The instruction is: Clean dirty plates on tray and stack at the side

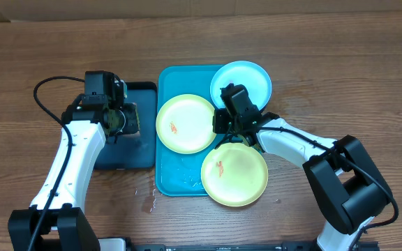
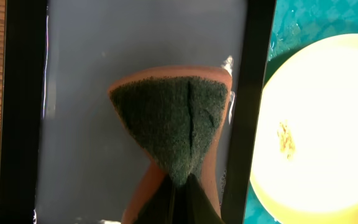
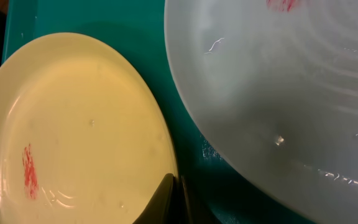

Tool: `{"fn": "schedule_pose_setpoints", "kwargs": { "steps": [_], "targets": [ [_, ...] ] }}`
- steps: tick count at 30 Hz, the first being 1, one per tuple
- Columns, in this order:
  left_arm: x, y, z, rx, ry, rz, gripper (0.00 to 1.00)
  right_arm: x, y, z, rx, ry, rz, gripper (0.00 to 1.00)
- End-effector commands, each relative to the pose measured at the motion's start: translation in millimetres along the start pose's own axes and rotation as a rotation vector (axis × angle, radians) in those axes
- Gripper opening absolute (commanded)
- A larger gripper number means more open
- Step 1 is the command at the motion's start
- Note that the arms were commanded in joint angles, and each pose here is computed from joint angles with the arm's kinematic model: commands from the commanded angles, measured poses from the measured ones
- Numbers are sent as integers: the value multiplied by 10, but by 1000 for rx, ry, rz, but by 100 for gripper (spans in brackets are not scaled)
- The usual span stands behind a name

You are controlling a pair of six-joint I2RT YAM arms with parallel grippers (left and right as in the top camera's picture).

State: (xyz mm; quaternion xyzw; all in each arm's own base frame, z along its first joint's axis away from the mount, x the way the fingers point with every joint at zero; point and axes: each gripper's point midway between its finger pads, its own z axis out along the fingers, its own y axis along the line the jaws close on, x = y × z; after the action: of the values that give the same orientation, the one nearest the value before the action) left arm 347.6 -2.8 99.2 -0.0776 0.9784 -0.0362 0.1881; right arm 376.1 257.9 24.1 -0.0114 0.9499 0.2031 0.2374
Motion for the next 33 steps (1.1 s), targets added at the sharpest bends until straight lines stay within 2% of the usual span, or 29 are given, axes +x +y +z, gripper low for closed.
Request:
{"fn": "schedule_pose_setpoints", "kwargs": {
  "steps": [1, 7, 14, 23, 28, 33],
  "targets": [
    [-102, 10, -86, -4, -36, -16, 4, 5, -17, 17, 0, 0, 6, 4],
    [-109, 48, -87, -27, -40, -15, 4, -18, -4, 17, -5, -10, 12, 4],
    [-108, 45, -87, -25, -40, -15, 4, -38, -28, 17, 8, -22, 132, 4],
    [-107, 45, -87, -25, -39, -15, 4, -39, -27, 17, 8, -22, 158, 4],
    [-107, 44, -87, -25, -39, -15, 4, -39, -27, 17, 8, -22, 158, 10],
    [-107, 44, -87, -25, -39, -7, 4, -40, -27, 17, 8, -22, 157, 10]
  ]
}}
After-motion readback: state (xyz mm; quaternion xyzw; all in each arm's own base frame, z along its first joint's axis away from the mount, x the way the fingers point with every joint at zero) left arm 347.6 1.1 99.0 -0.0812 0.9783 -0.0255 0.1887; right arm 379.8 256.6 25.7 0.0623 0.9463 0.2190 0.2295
